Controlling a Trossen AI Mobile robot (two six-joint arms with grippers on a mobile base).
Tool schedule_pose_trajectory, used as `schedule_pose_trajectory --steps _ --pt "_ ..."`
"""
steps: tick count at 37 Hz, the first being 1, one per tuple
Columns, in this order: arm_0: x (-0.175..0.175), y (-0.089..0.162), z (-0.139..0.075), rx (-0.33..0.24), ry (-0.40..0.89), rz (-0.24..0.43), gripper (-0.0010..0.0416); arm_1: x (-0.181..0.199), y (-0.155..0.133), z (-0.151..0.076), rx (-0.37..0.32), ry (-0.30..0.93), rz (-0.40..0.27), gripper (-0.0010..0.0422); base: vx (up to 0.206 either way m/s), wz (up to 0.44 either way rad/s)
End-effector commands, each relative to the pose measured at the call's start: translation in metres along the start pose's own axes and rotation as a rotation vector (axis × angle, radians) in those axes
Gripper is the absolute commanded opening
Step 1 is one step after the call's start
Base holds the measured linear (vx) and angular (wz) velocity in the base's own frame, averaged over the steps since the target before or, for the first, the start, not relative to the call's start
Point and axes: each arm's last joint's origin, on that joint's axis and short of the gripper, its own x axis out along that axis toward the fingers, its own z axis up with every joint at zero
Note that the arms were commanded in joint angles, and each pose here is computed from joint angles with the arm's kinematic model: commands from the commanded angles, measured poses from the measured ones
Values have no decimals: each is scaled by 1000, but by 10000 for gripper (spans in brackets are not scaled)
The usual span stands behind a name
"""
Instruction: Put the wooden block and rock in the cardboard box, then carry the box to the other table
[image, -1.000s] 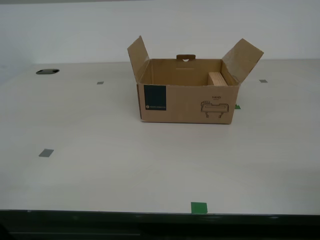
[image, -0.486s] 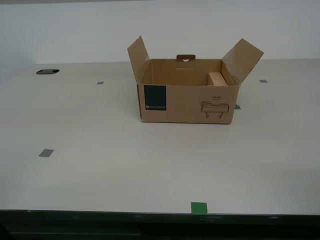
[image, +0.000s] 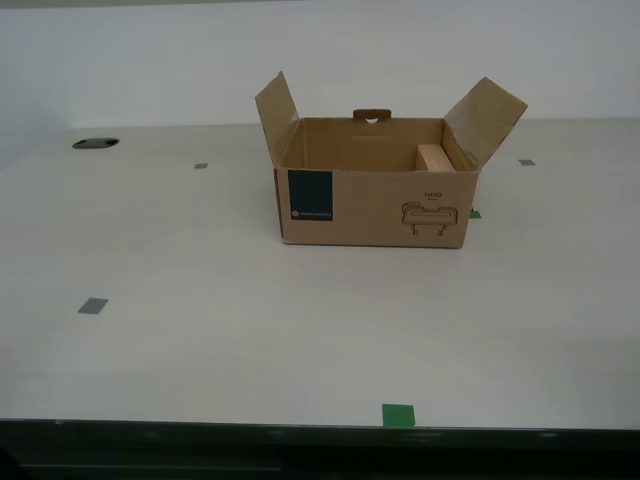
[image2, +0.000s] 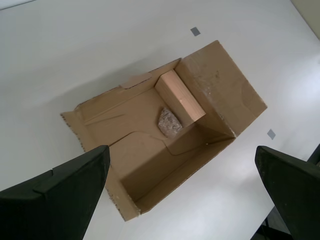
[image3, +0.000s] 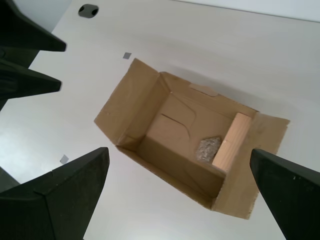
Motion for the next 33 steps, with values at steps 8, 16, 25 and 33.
schedule_pose_trajectory --steps 8,16,25,33 --pt "-10 -25 -3 78 13 -58 393 -9 22 -3 -52 11 30 398 0 0" --pt "-18 -44 -8 124 43 -99 394 -13 30 -7 -82 36 42 398 0 0" --pt "-23 -55 -11 145 54 -121 393 -14 35 -8 -96 44 49 398 0 0" --pt "-25 -57 -11 153 53 -126 394 -8 42 -14 -120 76 54 398 0 0"
